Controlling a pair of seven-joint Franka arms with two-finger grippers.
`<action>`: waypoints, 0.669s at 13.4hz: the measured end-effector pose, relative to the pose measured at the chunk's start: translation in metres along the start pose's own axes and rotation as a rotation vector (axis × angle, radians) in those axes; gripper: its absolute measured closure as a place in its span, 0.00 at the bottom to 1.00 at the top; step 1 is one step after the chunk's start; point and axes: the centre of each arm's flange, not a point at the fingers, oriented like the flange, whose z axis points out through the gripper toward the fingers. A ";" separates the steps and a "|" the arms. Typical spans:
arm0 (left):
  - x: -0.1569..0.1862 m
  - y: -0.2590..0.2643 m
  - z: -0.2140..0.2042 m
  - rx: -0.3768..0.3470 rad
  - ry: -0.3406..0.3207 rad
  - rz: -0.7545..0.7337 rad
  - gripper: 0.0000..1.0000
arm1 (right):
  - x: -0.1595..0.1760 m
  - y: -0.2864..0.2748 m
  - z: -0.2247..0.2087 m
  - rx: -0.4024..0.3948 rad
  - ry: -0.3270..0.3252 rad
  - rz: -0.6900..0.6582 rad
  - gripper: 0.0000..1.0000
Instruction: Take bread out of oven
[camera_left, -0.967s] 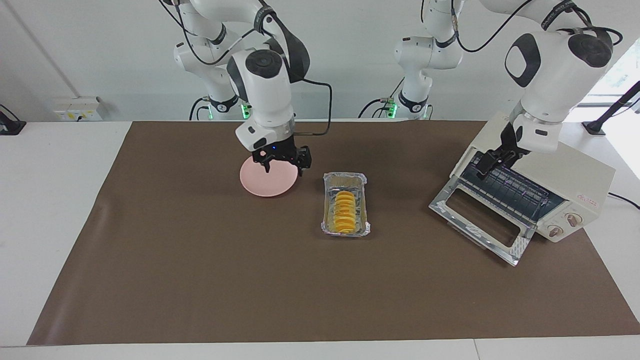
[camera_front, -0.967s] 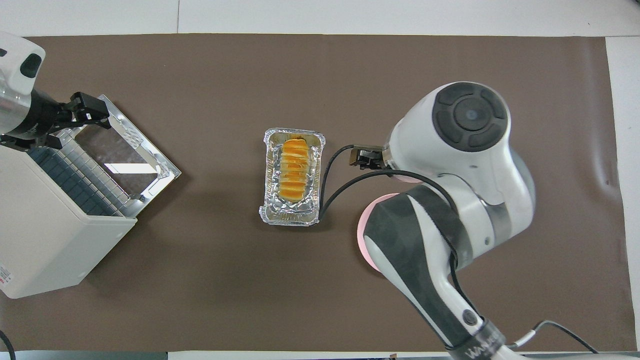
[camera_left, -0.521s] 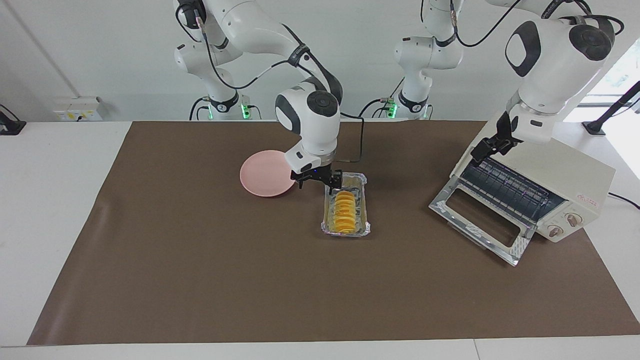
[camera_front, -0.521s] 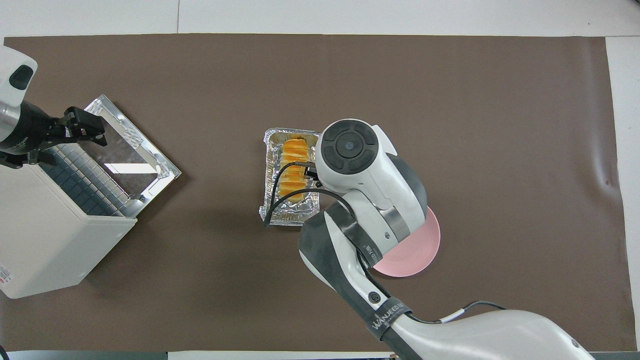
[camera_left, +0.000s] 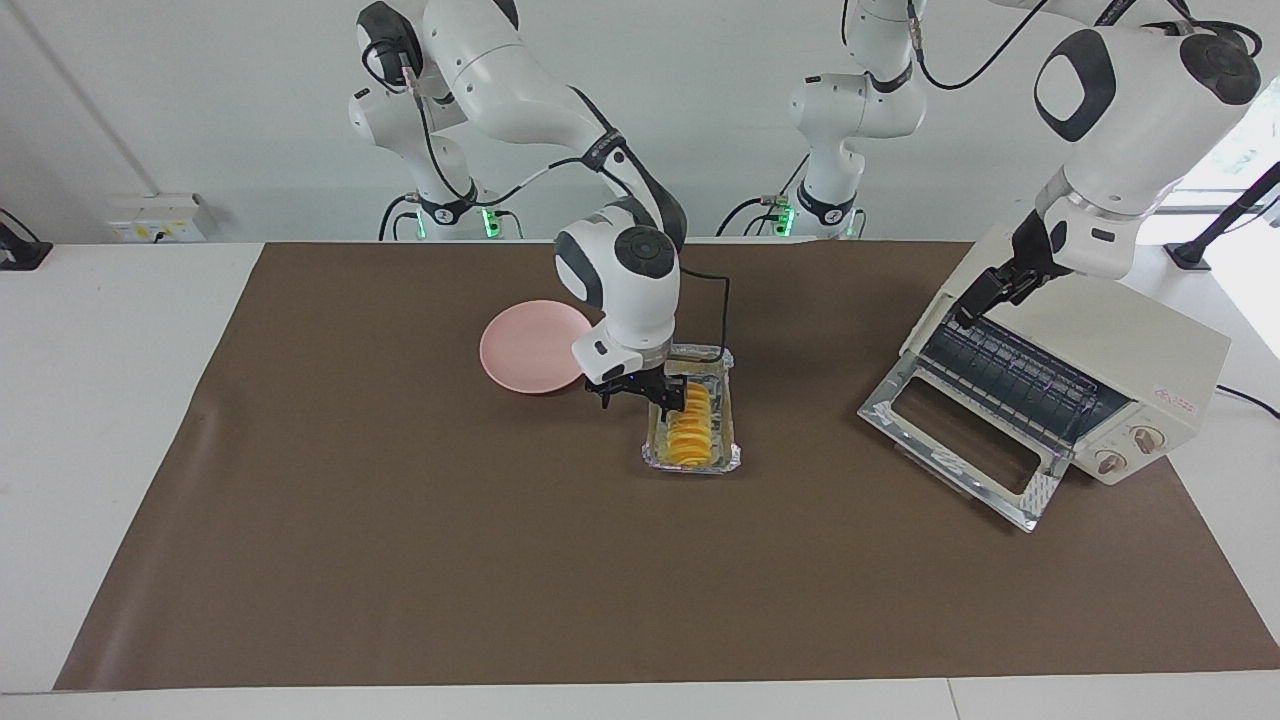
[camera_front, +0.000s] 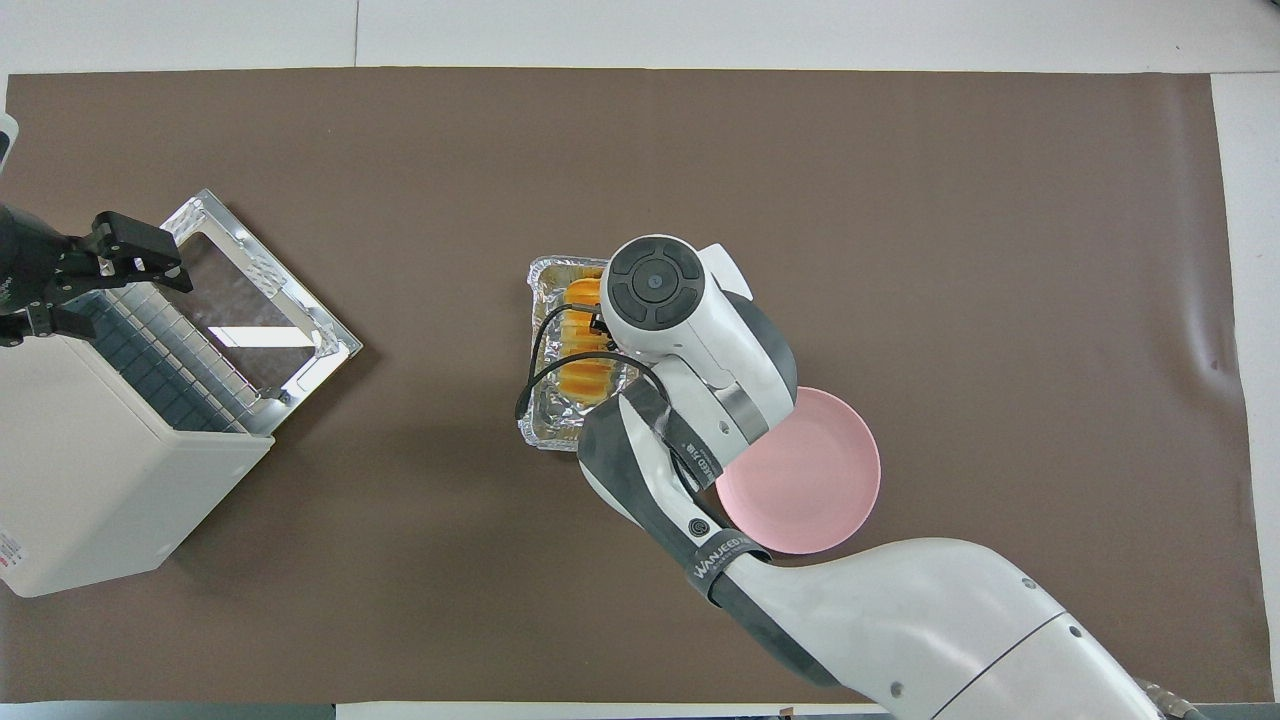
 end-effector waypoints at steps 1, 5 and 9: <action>-0.002 0.002 0.001 0.003 -0.007 0.019 0.00 | -0.002 -0.001 0.003 -0.005 -0.001 -0.021 0.00; -0.010 0.001 0.002 0.018 -0.053 0.116 0.00 | -0.004 -0.002 0.011 -0.005 0.000 -0.095 0.05; -0.022 -0.005 -0.015 0.011 -0.052 0.161 0.00 | -0.006 -0.002 0.017 0.006 0.009 -0.109 0.40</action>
